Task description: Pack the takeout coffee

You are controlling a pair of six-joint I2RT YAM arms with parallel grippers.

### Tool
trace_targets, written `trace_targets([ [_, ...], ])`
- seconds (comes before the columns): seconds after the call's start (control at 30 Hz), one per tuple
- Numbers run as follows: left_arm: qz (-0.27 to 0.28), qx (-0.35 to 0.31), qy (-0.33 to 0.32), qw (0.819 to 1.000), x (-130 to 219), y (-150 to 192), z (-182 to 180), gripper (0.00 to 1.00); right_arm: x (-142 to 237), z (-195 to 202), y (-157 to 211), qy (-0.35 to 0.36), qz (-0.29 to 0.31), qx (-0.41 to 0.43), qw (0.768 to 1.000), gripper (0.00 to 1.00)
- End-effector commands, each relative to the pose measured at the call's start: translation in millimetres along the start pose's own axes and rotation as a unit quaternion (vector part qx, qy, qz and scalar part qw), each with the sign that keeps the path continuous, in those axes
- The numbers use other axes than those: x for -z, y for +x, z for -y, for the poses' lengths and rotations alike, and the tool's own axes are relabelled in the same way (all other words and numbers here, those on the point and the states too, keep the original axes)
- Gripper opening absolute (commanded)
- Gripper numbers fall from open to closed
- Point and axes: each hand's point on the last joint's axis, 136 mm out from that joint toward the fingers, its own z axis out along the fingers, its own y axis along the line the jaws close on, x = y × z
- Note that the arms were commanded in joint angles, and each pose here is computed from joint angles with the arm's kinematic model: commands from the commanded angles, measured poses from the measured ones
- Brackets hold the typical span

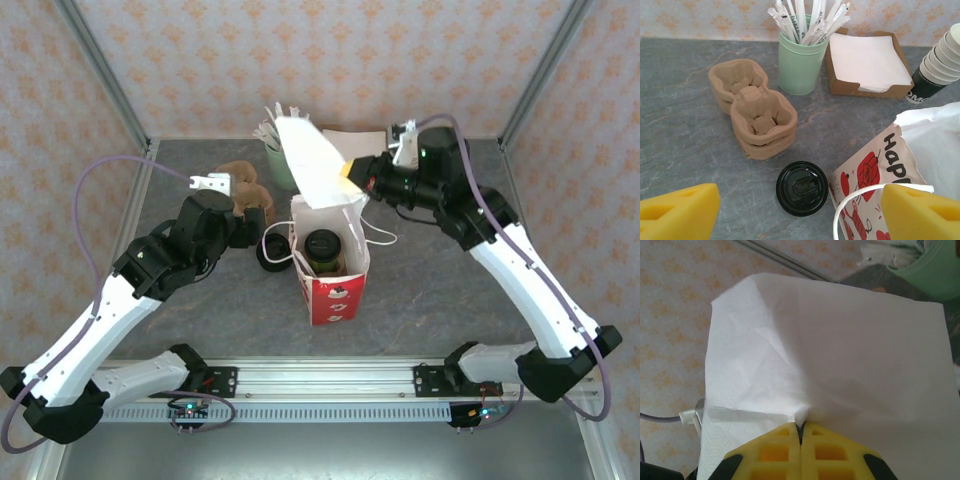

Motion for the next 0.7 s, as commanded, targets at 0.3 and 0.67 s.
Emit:
trace_targets([
  [0.3, 0.005, 0.03, 0.025, 0.999, -4, -3, 9, 0.84, 11, -18, 50, -0.096, 0.003, -0.081, 0.992, 0.0],
  [0.67, 0.006, 0.034, 0.027, 0.999, -1, -1, 8, 0.84, -3, 51, 71, 0.013, 0.011, -0.084, 0.996, 0.0],
])
